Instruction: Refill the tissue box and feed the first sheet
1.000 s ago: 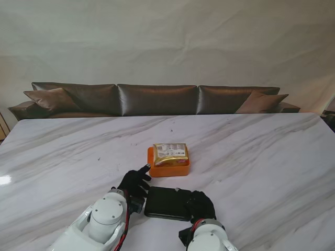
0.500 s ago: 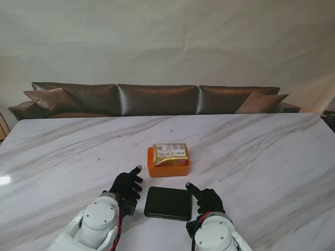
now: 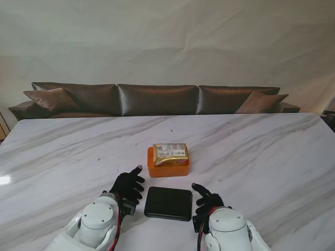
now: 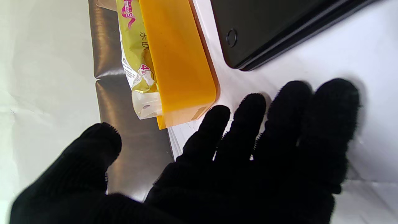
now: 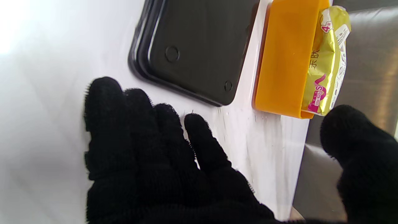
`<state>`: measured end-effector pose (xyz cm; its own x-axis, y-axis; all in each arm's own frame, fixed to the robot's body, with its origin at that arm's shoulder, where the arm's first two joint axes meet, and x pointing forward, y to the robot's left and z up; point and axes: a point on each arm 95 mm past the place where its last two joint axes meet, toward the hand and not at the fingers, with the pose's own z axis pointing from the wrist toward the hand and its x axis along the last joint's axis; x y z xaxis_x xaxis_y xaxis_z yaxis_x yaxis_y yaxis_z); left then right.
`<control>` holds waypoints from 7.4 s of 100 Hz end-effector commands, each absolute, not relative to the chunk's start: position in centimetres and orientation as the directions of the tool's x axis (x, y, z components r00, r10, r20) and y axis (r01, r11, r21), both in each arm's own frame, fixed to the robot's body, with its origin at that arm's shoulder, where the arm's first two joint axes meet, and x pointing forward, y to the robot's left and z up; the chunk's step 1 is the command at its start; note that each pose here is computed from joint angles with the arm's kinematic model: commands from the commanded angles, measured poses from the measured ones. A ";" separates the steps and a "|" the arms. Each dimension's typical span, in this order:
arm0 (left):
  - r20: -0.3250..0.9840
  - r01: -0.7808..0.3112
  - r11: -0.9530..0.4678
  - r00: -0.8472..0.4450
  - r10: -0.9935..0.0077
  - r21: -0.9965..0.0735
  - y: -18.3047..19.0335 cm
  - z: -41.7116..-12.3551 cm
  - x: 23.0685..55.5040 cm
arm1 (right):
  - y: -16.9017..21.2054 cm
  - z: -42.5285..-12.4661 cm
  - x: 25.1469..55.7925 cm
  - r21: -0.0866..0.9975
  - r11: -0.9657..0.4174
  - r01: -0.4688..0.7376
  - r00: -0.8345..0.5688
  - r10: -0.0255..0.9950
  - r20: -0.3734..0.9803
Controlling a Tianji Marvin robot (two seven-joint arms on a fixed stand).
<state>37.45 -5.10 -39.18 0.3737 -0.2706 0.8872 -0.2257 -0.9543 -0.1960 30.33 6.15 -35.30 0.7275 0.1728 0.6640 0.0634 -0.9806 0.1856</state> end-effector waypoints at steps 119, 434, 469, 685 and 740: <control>0.854 -0.331 -0.921 0.398 -0.334 -0.206 -8.3 -39.9 37.1 | 11.3 -35.5 29.9 0.162 -0.960 0.230 0.712 0.280 0.645; 0.900 -0.296 -0.908 0.232 -0.369 -0.296 -9.0 -31.8 40.6 | 13.9 -27.4 30.7 0.197 -0.946 0.259 0.539 0.311 0.783; 0.895 -0.299 -0.899 0.216 -0.390 -0.320 -8.4 -31.0 42.6 | 14.4 -26.3 32.5 0.214 -0.940 0.264 0.519 0.326 0.790; 0.898 -0.335 -0.863 0.091 -0.431 -0.380 -10.6 -26.3 49.7 | 13.2 -24.1 40.0 0.372 -0.899 0.232 0.481 0.439 0.759; 0.902 -0.340 -0.865 0.093 -0.421 -0.369 -10.8 -26.4 50.5 | 13.2 -26.0 42.5 0.415 -0.882 0.223 0.430 0.471 0.770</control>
